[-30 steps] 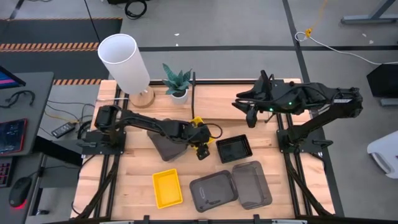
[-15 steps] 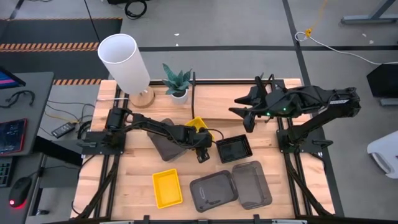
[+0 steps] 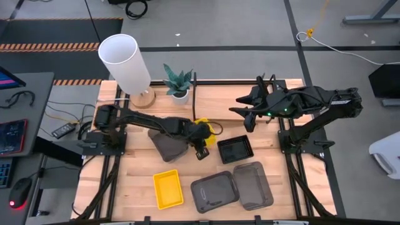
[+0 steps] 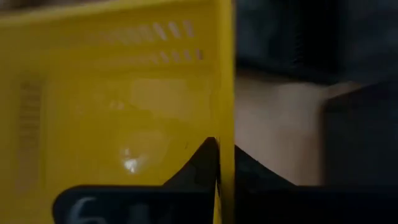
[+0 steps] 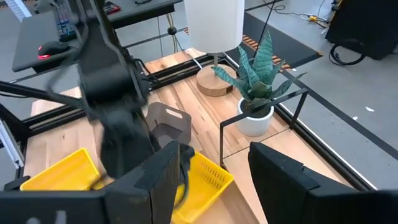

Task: Stack baskets on shelf by color
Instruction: Stack the top yellow bin on the bottom yellow bin

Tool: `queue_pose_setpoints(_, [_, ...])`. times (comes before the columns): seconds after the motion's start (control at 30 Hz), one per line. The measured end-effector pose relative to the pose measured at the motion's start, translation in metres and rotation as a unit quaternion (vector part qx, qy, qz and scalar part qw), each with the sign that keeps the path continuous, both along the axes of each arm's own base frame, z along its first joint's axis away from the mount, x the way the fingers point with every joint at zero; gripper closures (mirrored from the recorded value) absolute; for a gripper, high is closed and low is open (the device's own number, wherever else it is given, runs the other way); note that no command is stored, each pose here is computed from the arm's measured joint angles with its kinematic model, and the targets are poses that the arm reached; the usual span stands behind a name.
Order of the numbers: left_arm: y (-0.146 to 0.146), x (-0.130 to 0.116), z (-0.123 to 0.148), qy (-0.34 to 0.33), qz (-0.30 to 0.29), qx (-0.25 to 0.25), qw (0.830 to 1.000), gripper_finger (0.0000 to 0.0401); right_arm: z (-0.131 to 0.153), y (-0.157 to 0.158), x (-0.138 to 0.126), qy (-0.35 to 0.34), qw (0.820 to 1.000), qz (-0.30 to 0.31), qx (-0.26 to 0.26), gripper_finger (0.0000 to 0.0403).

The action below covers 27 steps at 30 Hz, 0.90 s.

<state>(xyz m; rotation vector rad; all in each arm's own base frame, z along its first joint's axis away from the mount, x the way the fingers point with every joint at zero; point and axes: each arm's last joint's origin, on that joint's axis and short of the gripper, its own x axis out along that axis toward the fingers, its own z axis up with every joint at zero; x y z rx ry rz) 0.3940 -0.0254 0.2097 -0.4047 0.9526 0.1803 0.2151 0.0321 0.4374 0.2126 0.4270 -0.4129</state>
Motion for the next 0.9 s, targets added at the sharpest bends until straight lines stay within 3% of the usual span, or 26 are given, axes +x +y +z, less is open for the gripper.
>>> queue_pose_setpoints(0.23, [-0.011,-0.033,0.076,-0.091,-0.066,-0.082,0.990,0.0394,0.000,-0.001,0.000,0.002,1.000,-0.011,-0.011,0.0206])
queue_pose_setpoints(0.33, [-0.027,-0.054,0.099,-0.094,-0.098,-0.130,0.982,0.0390,0.000,-0.001,-0.001,0.002,1.000,-0.017,-0.015,0.0206])
queue_pose_setpoints(0.67, [-0.106,-0.107,0.114,-0.002,-0.196,-0.217,0.956,0.0387,0.000,-0.005,0.000,0.005,0.999,-0.021,-0.029,0.0206])
queue_pose_setpoints(0.77, [-0.127,-0.116,0.109,0.021,-0.200,-0.213,0.956,0.0387,0.001,-0.007,0.000,0.004,0.999,-0.025,-0.029,0.0206])
queue_pose_setpoints(0.9, [-0.145,-0.127,0.098,0.055,-0.166,-0.171,0.970,0.0393,0.001,-0.008,0.001,0.003,0.999,-0.027,-0.029,0.0206])
